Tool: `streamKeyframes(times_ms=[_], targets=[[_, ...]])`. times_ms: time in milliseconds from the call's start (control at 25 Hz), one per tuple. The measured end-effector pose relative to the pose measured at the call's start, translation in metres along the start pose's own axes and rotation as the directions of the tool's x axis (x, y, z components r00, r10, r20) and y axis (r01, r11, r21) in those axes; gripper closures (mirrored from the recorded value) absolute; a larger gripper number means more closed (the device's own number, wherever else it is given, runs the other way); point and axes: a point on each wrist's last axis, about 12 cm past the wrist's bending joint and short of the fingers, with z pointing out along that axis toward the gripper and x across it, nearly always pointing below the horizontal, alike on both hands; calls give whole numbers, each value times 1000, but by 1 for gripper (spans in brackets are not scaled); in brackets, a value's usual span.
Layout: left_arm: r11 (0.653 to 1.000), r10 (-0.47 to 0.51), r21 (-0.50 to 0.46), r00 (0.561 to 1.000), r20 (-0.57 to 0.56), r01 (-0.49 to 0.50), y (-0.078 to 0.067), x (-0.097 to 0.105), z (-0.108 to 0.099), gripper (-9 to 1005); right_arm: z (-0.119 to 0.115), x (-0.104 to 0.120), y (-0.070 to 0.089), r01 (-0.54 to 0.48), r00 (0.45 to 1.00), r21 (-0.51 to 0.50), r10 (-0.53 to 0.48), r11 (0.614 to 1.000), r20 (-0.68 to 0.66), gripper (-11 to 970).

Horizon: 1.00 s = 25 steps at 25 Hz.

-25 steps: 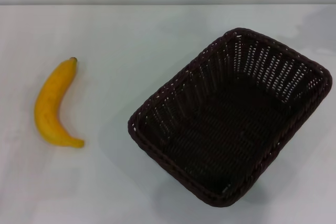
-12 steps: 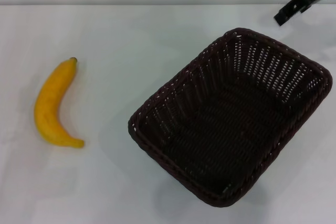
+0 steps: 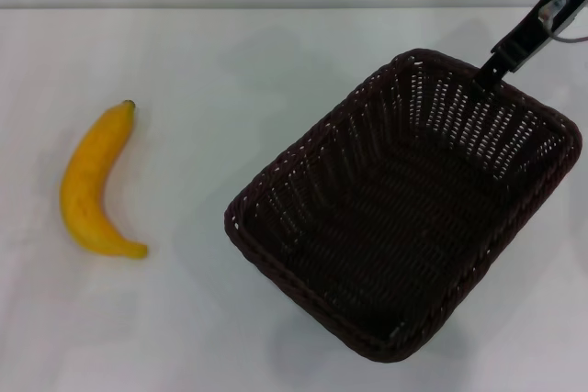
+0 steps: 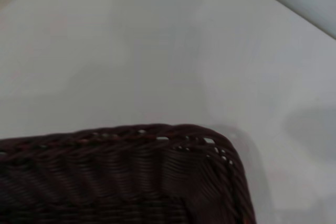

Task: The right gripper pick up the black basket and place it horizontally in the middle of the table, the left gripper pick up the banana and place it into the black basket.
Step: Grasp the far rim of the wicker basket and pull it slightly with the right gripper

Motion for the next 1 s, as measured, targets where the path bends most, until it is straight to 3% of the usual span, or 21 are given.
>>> streamKeyframes(times_ms=[360,800,1000], targets=[[1000,-4,-7,1000,-18,3,0,2,-2,129,29,-3,7,35,995,40,-31,999,-91,309],[1000,-7,-19,999,-38,6,1,4,-8,130,43,-9,24,120,974,44,-109,992,-198,344],[1000,-9,-21,999,-44,8,0,5,-10,130,45,-9,27,132,970,42,-120,990,-210,537]])
